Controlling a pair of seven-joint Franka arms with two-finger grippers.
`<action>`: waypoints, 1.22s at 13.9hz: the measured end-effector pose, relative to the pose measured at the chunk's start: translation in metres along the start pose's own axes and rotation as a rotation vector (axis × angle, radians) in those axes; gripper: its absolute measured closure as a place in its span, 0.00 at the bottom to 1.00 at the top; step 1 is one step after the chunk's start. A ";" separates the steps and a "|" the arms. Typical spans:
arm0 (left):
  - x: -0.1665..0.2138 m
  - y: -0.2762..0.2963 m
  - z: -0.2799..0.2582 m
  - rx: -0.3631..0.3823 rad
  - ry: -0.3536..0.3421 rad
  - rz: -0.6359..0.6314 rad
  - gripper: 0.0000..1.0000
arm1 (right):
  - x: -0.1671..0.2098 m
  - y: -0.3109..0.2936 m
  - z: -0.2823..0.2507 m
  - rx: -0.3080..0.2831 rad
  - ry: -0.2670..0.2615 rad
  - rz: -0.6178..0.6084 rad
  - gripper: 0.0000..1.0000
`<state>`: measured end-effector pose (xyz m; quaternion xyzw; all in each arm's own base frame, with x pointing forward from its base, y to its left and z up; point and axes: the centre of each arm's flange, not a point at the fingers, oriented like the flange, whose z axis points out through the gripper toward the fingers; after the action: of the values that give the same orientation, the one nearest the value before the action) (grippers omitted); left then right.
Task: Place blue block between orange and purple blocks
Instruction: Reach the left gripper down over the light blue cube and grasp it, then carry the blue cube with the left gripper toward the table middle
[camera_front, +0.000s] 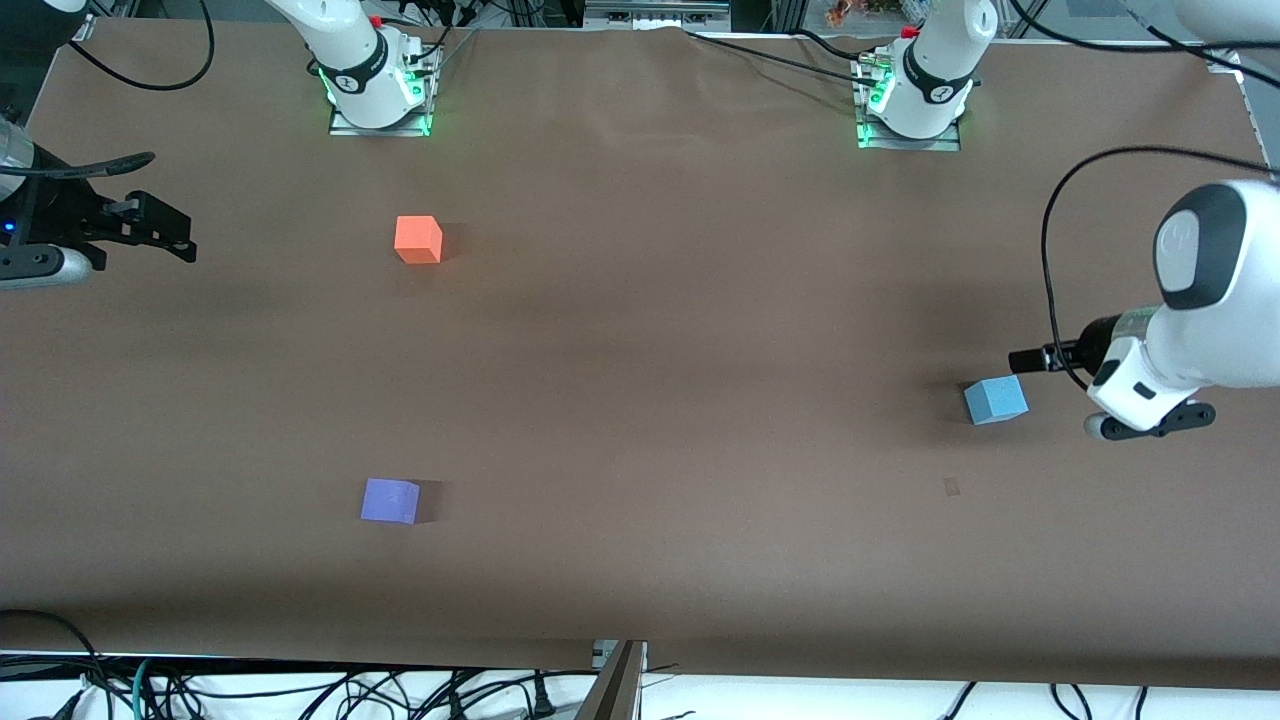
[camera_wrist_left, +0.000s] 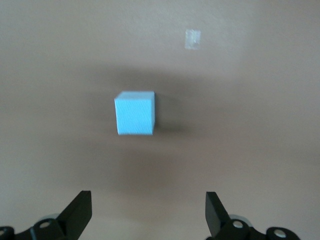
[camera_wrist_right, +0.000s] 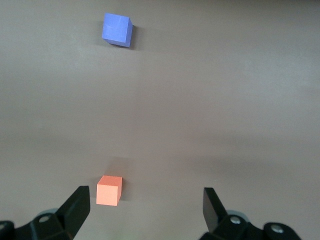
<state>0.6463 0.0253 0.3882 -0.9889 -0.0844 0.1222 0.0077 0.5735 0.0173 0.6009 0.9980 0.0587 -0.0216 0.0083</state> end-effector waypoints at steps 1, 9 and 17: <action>0.007 -0.002 0.018 0.017 0.032 0.009 0.00 | 0.000 0.000 0.000 0.000 0.000 0.000 0.00; 0.000 -0.035 0.155 -0.007 0.197 -0.014 0.00 | 0.000 0.000 0.000 0.000 0.000 0.000 0.00; 0.000 -0.034 0.190 -0.014 0.209 -0.012 0.04 | 0.000 0.002 0.000 0.000 0.001 0.004 0.00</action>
<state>0.5946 0.0579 0.2051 -0.9957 -0.0900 0.0178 0.0105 0.5736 0.0151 0.6013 0.9981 0.0567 -0.0212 0.0083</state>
